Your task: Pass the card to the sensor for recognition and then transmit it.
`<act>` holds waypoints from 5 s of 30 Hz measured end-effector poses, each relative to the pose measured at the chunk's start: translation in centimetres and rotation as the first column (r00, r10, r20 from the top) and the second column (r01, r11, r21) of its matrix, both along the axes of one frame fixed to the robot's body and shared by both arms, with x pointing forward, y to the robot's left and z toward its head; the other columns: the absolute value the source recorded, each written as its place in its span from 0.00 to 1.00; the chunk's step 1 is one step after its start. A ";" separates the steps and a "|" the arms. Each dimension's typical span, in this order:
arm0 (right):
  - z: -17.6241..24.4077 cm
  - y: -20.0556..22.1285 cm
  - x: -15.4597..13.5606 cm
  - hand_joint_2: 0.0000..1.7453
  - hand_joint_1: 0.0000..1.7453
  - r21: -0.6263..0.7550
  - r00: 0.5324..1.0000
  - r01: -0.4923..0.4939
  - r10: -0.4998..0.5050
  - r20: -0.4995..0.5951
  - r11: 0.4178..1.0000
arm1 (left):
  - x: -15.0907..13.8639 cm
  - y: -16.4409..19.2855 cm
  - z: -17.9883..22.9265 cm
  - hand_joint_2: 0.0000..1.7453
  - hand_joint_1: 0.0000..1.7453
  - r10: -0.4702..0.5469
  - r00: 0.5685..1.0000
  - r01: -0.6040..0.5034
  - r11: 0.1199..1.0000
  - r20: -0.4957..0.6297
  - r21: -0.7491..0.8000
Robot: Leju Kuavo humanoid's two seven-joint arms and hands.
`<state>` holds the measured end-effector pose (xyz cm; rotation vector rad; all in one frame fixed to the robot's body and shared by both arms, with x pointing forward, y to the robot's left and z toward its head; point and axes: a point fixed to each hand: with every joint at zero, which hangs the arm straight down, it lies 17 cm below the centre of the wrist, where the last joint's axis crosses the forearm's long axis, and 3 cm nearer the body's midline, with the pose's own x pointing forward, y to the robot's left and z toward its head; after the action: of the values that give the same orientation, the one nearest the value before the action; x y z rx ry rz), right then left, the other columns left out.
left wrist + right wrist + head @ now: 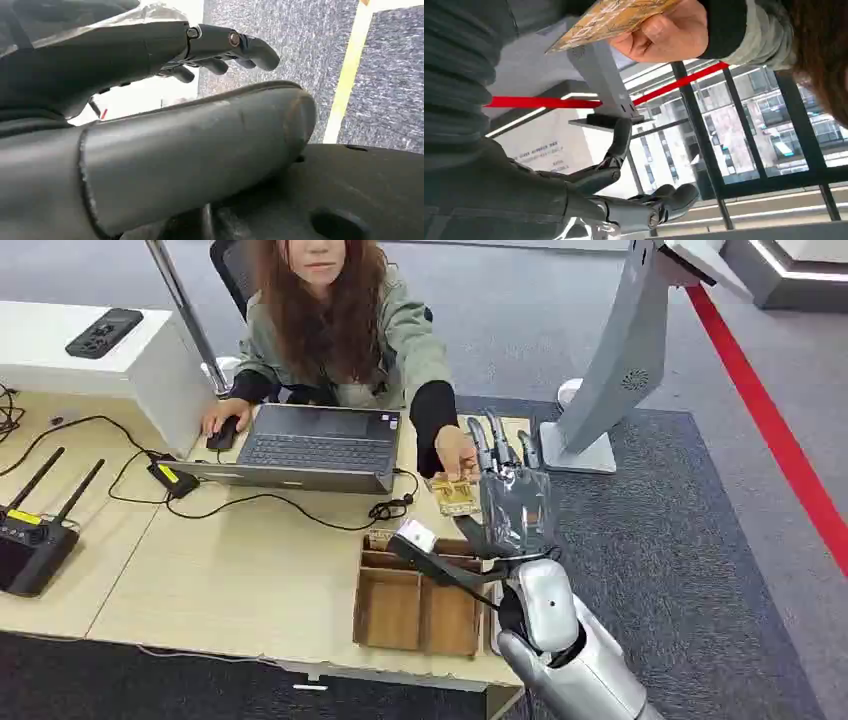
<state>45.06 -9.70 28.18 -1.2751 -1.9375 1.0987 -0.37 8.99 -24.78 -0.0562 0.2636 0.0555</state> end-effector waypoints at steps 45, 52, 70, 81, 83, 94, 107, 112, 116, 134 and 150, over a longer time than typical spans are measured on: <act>-2.0 -5.8 0.4 1.00 1.00 0.196 0.992 0.078 -0.058 -0.110 0.977 | 2.3 -0.1 -0.3 0.00 0.00 -0.023 0.991 0.022 1.000 0.134 0.005; -7.9 -11.3 -0.5 1.00 1.00 0.150 0.964 0.196 -0.162 -0.211 0.969 | 2.3 -0.3 -0.3 0.00 0.00 0.021 0.990 -0.021 1.000 0.136 0.001; -19.2 -16.7 -4.5 1.00 1.00 0.103 0.872 0.322 -0.252 -0.419 0.941 | 2.4 -0.4 -0.4 0.00 0.00 0.077 0.987 -0.077 0.997 0.141 -0.003; -21.1 -14.2 -5.3 1.00 1.00 0.108 0.862 0.289 -0.210 -0.461 0.951 | 2.5 -0.4 -0.4 0.00 0.00 0.077 0.987 -0.077 0.997 0.143 -0.003; -21.3 -13.8 -5.4 1.00 1.00 0.107 0.862 0.281 -0.202 -0.464 0.954 | 2.5 -0.7 -0.3 0.00 0.00 0.074 0.987 -0.074 0.997 0.145 -0.009; -22.7 -12.3 -5.7 1.00 1.00 0.106 0.848 0.264 -0.178 -0.499 0.959 | 2.6 -0.6 -0.3 0.00 0.00 0.058 0.987 -0.058 0.998 0.152 -0.008; -22.3 -12.4 -4.8 1.00 1.00 0.110 0.851 0.269 -0.183 -0.491 0.957 | 2.6 -0.6 -0.3 0.00 0.00 0.053 0.987 -0.053 0.999 0.152 -0.007; -19.6 -12.6 -3.8 1.00 1.00 0.119 0.883 0.264 -0.190 -0.430 0.957 | 2.8 -0.5 -0.3 0.00 0.00 0.026 0.986 -0.026 1.000 0.167 -0.005; -14.8 -12.8 -2.4 1.00 1.00 0.144 0.925 0.249 -0.191 -0.329 0.958 | 3.2 -0.4 -0.3 0.00 0.00 -0.001 0.982 0.001 1.000 0.187 -0.002; 7.3 -5.9 2.1 1.00 1.00 0.248 0.996 0.078 -0.084 0.012 0.966 | 4.8 -0.2 -0.2 0.00 0.00 -0.129 0.953 0.123 0.992 0.274 0.037; 7.2 4.3 3.2 1.00 1.00 0.309 0.996 -0.056 0.074 -0.046 0.950 | 5.1 0.0 -0.2 0.00 0.00 -0.132 0.949 0.122 0.991 0.285 0.054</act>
<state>48.27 -5.39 35.43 -1.0065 -2.0245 0.8129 4.68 8.96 -24.99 -0.0111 -0.0264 -0.0764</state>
